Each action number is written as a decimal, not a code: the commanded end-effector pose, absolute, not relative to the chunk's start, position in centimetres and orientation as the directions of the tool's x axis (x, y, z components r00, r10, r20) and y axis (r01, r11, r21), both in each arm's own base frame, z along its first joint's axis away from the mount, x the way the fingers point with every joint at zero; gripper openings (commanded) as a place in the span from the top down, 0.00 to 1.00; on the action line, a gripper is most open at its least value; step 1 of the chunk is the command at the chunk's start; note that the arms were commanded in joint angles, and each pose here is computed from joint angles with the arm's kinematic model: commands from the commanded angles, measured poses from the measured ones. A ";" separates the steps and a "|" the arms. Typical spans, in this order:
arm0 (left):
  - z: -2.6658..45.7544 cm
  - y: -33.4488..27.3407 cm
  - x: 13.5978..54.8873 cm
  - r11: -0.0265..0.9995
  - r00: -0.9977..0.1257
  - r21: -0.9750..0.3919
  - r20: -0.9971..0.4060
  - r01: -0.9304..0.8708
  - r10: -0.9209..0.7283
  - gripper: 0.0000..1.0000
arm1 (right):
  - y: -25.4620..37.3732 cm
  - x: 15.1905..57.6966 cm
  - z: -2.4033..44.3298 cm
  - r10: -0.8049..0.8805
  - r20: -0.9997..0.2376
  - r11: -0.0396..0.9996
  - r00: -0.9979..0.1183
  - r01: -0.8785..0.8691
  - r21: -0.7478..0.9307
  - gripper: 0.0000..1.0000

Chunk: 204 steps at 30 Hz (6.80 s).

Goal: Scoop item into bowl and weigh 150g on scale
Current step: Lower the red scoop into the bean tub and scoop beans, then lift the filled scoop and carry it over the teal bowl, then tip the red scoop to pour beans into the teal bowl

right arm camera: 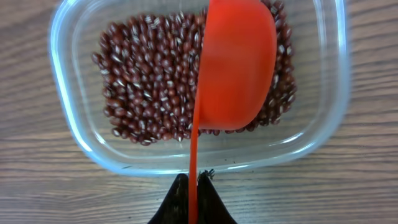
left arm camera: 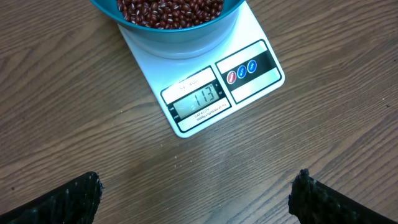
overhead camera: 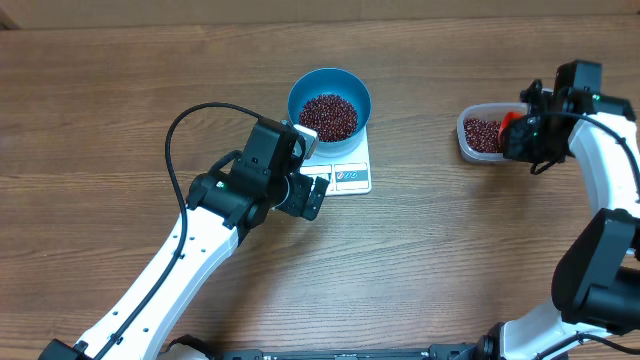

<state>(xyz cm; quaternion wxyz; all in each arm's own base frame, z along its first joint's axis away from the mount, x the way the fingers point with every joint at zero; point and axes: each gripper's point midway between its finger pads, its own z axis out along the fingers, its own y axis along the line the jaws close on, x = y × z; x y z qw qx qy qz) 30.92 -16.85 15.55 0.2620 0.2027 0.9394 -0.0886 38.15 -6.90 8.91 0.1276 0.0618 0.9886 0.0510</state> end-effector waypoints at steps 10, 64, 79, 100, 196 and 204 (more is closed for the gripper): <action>15.4 -17.0 30.8 0.892 -0.769 -0.045 -0.526 0.450 0.362 0.00 | -5.4 37.7 5.6 0.073 -0.260 0.994 -0.963 0.049 0.099 0.96; 15.4 -17.0 30.8 0.892 -0.769 -0.045 -0.526 0.450 0.362 0.00 | -5.4 38.6 7.6 0.023 -0.020 0.993 -1.000 0.021 0.112 0.96; 15.4 -17.0 30.8 0.892 -0.770 -0.045 -0.526 0.450 0.362 0.00 | -5.1 37.6 7.7 0.041 0.019 0.986 -0.999 0.043 0.161 0.96; 15.4 -17.0 30.8 0.892 -0.770 -0.045 -0.526 0.450 0.362 0.00 | -4.2 37.3 6.6 0.039 0.051 0.974 -0.998 0.049 0.223 0.96; 15.4 -17.0 30.8 0.892 -0.770 -0.045 -0.526 0.450 0.362 0.00 | 21.0 41.8 18.2 -0.261 -0.314 0.771 -0.913 -0.392 0.501 0.96; 15.4 -17.0 30.8 0.892 -0.770 -0.045 -0.526 0.450 0.362 0.00 | 21.8 42.8 18.9 -0.360 -0.387 0.874 -0.849 -0.452 0.178 0.96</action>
